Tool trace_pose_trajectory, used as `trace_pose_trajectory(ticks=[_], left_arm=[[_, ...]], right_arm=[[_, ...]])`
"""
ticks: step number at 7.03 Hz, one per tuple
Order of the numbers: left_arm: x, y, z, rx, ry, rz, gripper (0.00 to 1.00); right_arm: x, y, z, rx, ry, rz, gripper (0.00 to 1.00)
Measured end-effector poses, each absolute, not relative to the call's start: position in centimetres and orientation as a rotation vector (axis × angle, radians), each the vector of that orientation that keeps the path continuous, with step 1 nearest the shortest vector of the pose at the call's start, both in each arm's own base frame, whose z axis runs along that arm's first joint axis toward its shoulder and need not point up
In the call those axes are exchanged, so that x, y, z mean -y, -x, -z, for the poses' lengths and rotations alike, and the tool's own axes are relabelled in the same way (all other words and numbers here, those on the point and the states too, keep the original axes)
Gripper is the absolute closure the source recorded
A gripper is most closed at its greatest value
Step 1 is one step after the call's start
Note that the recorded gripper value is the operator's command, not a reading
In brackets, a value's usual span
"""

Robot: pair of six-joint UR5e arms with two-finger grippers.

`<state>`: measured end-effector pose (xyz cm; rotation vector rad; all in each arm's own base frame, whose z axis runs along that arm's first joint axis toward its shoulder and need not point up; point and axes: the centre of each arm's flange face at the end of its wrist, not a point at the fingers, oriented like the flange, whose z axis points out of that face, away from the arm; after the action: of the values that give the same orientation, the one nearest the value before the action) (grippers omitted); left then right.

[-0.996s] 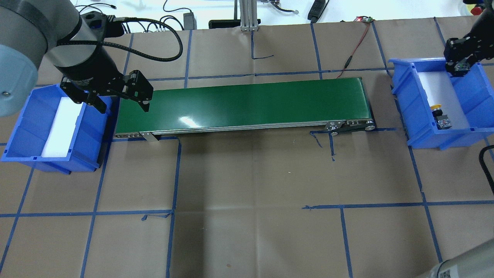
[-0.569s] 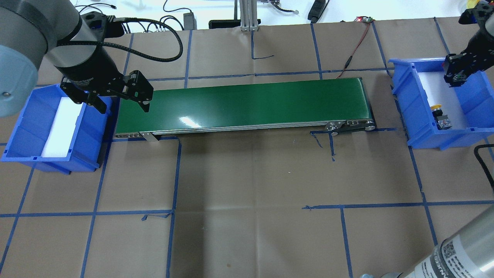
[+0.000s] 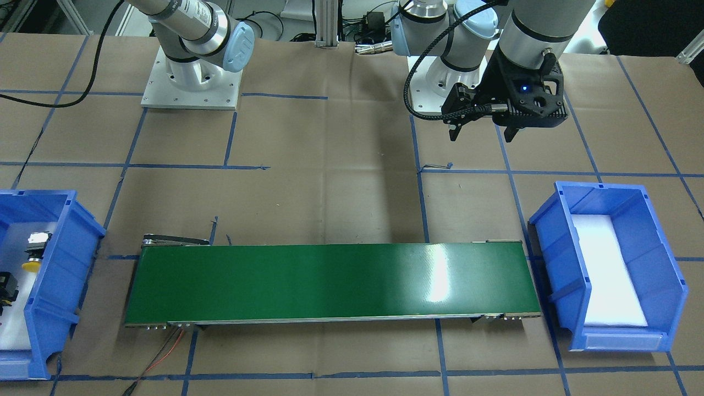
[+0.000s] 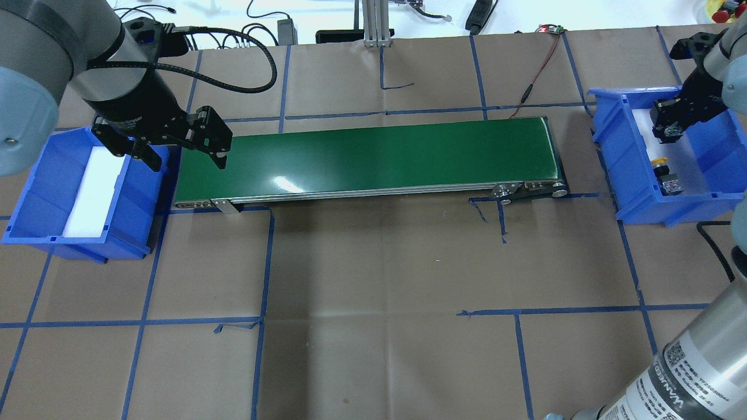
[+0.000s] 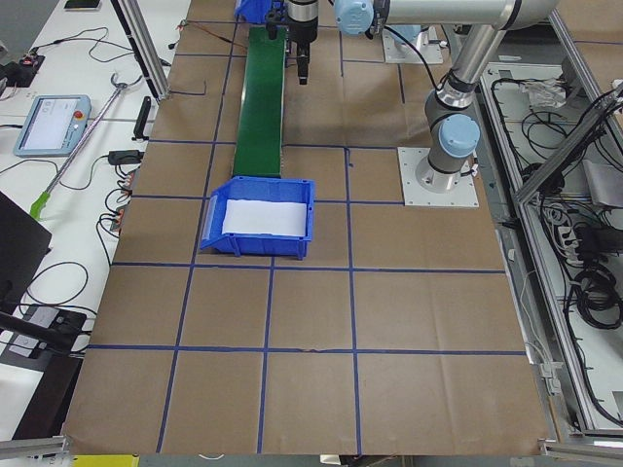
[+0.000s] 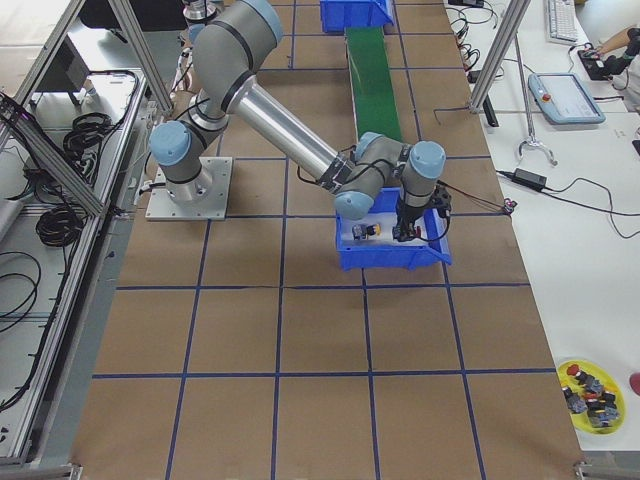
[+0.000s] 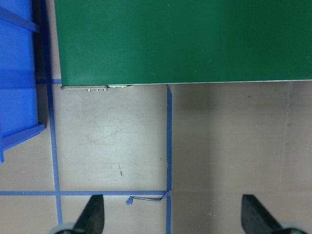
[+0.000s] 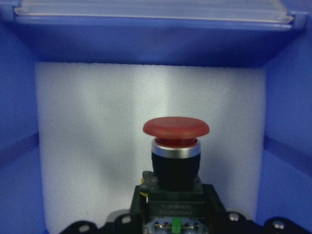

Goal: Transport two buttons from left to right
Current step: 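Carry the red button into the bin and open the right gripper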

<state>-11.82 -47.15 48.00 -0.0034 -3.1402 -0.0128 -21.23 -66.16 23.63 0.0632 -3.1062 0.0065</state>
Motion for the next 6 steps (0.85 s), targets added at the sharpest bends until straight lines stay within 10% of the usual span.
trace_pose_trajectory(ticks=[2,6], left_arm=[[47.22,11.82,-48.01,3.140,0.003,0.013,0.00],[47.27,11.82,-48.06,3.140,0.003,0.012,0.00]], right_arm=[[66.24,21.06,-22.64,3.113,-0.066,0.012,0.01],[66.49,21.00,-23.42,3.119,-0.066,0.001,0.00]])
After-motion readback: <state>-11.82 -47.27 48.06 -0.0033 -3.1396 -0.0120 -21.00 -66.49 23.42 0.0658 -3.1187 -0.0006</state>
